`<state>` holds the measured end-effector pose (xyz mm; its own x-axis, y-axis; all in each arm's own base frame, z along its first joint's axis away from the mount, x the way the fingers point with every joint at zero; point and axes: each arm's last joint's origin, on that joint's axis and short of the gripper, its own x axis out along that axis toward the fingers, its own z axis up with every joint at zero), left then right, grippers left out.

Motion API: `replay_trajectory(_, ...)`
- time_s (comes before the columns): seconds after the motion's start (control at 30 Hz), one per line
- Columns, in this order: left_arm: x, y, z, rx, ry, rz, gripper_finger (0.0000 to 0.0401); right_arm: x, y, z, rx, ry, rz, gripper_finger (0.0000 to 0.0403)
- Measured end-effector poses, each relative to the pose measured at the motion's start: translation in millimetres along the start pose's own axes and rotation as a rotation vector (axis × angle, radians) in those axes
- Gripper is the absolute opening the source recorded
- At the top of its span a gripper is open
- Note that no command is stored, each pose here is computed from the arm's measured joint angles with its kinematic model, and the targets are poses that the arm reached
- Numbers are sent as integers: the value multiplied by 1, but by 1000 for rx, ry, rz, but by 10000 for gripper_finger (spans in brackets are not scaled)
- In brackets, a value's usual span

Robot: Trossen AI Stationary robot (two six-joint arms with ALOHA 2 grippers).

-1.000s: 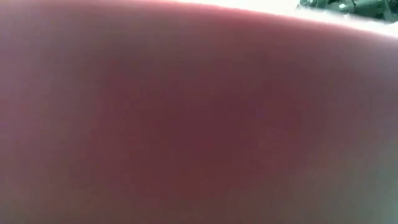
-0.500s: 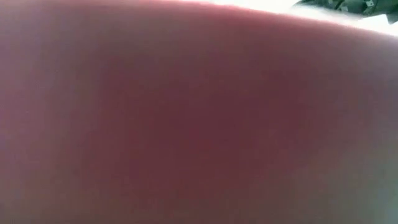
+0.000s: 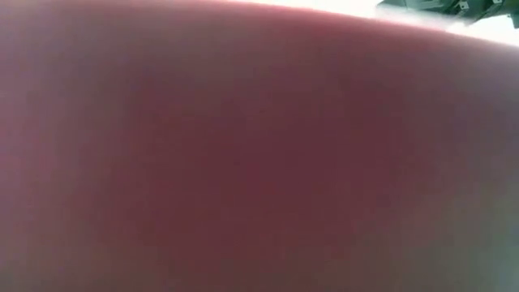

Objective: Sort silverware
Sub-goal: Put the blue spoon into the utensil holder

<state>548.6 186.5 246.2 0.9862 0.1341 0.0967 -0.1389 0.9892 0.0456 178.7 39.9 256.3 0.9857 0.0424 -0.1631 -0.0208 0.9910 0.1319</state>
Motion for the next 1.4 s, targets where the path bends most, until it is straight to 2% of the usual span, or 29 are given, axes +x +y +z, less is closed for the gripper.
replay_trajectory(0.17,3,-4,-15,-23,30,-3,6,0,0,-2,-2,25,-4,102)
replay_trajectory(0.5,2,0,-13,30,13,43,6,0,-1,-2,23,25,-10,102)
replay_trajectory(0.8,2,4,-14,32,26,66,7,0,-1,-2,23,24,-10,102)
replay_trajectory(1.13,2,1,-14,31,22,61,89,0,-1,-2,23,25,-11,102)
replay_trajectory(1.4,2,2,-16,25,49,81,104,0,-1,-2,24,25,-11,102)
